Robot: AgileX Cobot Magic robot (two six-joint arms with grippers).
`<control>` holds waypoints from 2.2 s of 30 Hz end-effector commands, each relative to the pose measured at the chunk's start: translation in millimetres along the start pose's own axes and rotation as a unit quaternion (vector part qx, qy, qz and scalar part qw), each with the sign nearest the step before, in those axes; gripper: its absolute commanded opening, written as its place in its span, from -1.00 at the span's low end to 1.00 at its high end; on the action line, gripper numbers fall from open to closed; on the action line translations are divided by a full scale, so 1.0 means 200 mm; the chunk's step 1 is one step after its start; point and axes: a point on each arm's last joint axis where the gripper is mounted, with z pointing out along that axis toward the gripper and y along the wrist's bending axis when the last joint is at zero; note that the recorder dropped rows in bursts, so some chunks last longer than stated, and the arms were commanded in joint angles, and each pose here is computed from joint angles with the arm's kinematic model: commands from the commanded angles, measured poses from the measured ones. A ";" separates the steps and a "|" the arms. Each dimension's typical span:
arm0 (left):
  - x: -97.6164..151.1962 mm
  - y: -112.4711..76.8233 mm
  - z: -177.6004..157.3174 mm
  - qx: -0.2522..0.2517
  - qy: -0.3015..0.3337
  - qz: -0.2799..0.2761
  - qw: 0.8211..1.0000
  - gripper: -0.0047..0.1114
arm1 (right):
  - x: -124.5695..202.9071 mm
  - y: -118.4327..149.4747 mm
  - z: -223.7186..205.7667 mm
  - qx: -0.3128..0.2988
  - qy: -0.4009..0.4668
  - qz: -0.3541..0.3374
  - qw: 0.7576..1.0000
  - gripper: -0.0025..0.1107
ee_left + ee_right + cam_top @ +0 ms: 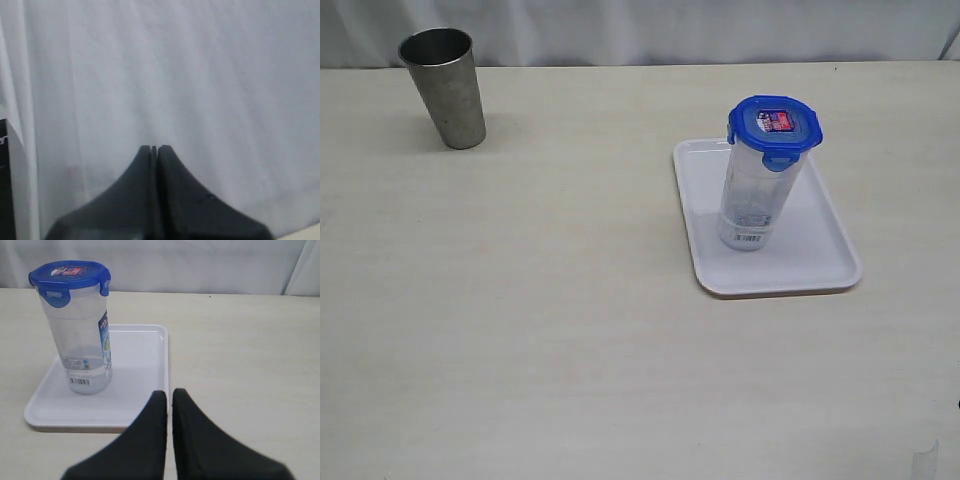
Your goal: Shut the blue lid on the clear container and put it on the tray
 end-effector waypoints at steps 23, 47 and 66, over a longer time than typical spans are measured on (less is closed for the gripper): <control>-0.04 0.03 -0.12 -0.036 -0.037 -0.014 0.999 -0.92 | 0.00 0.00 0.00 0.004 -0.002 -0.001 1.000 -0.88; 0.28 -0.04 -0.10 -0.050 0.034 -0.020 0.998 -0.92 | 0.00 0.00 0.00 0.004 -0.002 -0.001 1.000 -0.88; 0.64 -0.08 -0.17 -0.080 0.220 -0.018 0.972 -0.92 | 0.00 0.00 0.00 0.004 -0.002 -0.001 1.000 -0.88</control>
